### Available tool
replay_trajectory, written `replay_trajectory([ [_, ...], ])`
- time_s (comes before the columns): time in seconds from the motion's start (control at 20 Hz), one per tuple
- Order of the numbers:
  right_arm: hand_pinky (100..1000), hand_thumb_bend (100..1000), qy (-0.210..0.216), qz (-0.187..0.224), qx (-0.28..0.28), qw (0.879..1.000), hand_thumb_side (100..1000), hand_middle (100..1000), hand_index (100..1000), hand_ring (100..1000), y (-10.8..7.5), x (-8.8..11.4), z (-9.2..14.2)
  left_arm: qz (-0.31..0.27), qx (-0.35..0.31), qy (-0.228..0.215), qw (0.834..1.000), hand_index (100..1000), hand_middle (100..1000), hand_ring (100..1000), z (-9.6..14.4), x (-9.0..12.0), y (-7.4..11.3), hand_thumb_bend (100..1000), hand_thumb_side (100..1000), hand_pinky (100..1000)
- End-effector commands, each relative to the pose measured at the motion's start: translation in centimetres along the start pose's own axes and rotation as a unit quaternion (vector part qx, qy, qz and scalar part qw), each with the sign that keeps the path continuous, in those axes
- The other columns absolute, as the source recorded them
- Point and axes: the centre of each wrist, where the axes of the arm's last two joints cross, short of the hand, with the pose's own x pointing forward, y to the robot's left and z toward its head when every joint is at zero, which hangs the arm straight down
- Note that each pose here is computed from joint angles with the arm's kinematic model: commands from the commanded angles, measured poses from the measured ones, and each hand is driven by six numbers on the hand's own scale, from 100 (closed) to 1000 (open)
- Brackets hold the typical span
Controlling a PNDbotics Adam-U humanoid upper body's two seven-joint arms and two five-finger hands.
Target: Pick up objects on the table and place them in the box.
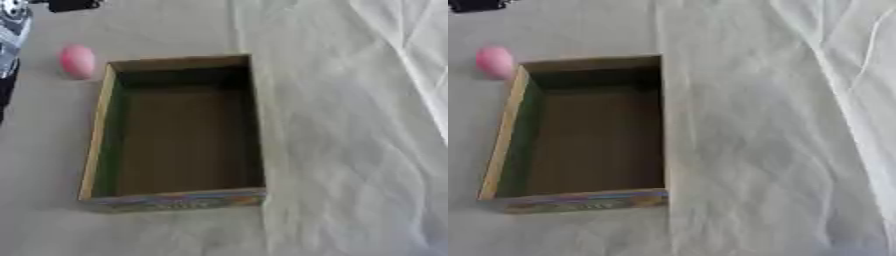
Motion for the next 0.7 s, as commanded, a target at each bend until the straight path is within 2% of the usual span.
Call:
replay_trajectory([
  [0.05,612,100,-0.020,0.010,0.012,1.000,1000,734,860,738,-0.3,0.7,-0.8,-0.020,-0.018,0.009,1.000,967,802,785,0.3,-1.1,2.1,338,816,696],
  [0.1,612,100,-0.020,0.010,0.012,1.000,1000,734,860,738,-0.3,0.7,-0.8,-0.023,-0.030,0.010,0.999,979,814,798,0.4,-1.3,2.1,373,802,705],
  [0.25,612,100,-0.019,0.010,0.012,1.000,1000,733,860,738,-0.3,0.7,-0.7,-0.036,-0.060,0.017,0.997,992,827,810,0.5,-1.7,2.5,381,772,713],
  [0.5,612,100,-0.018,0.012,0.012,1.000,1000,733,860,738,-0.3,0.7,-0.7,-0.037,-0.107,0.025,0.993,1000,854,835,0.9,-2.6,2.8,433,774,735],
  [0.7,612,100,-0.017,0.013,0.012,1.000,1000,733,860,738,-0.4,0.7,-0.7,-0.038,-0.126,0.039,0.990,1000,861,841,1.3,-3.2,3.3,354,694,743],
])
